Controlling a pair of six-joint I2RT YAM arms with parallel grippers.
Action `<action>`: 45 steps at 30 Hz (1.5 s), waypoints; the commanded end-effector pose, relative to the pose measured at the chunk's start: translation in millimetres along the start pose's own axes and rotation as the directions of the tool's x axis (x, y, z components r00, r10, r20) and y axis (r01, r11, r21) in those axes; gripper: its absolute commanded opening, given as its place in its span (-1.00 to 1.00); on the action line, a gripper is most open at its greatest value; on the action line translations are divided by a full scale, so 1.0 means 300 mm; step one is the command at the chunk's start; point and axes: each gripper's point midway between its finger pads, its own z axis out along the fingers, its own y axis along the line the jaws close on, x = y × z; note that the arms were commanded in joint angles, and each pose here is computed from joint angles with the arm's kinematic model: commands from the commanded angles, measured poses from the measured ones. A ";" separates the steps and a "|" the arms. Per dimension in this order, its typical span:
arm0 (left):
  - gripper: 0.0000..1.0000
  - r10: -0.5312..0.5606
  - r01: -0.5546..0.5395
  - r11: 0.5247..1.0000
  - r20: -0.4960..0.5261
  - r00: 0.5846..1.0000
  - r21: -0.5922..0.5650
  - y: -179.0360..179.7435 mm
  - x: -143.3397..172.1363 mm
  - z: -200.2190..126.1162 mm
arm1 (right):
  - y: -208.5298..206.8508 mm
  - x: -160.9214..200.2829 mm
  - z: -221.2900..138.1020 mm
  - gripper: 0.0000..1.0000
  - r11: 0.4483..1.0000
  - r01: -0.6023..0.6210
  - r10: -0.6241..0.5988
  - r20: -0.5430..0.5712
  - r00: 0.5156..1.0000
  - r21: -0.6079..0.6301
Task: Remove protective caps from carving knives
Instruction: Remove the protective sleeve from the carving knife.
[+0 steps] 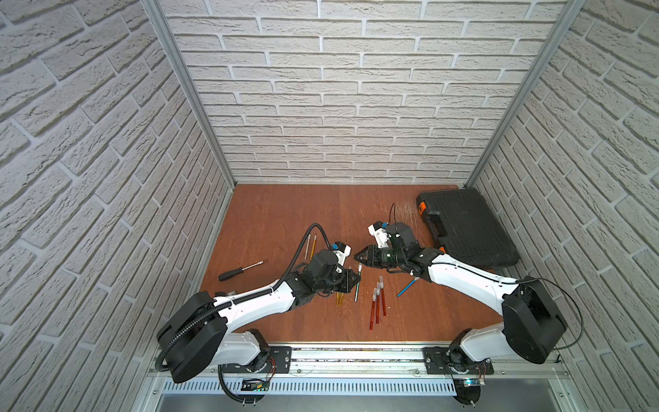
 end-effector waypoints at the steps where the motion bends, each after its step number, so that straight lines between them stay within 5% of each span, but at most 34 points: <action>1: -0.93 0.007 -0.009 0.998 0.038 0.999 0.057 -0.034 -0.025 0.003 | 0.063 -0.035 -0.001 -0.38 0.998 0.019 -0.017 0.030 0.999 -0.061; 12: -0.94 0.005 -0.008 0.997 0.037 0.999 0.077 -0.050 -0.021 0.013 | 0.070 -0.038 0.014 -0.40 0.997 0.010 -0.007 0.029 1.000 -0.078; 26: -0.94 0.000 -0.004 0.995 0.043 0.999 0.100 -0.063 -0.022 0.031 | 0.054 -0.038 0.022 -0.68 0.998 0.006 -0.004 0.033 0.999 -0.061; 45: -0.99 0.008 -0.007 0.996 -0.018 1.000 0.094 -0.076 0.043 0.073 | 0.011 -0.159 0.010 -0.80 0.993 0.076 -0.089 0.147 0.985 0.094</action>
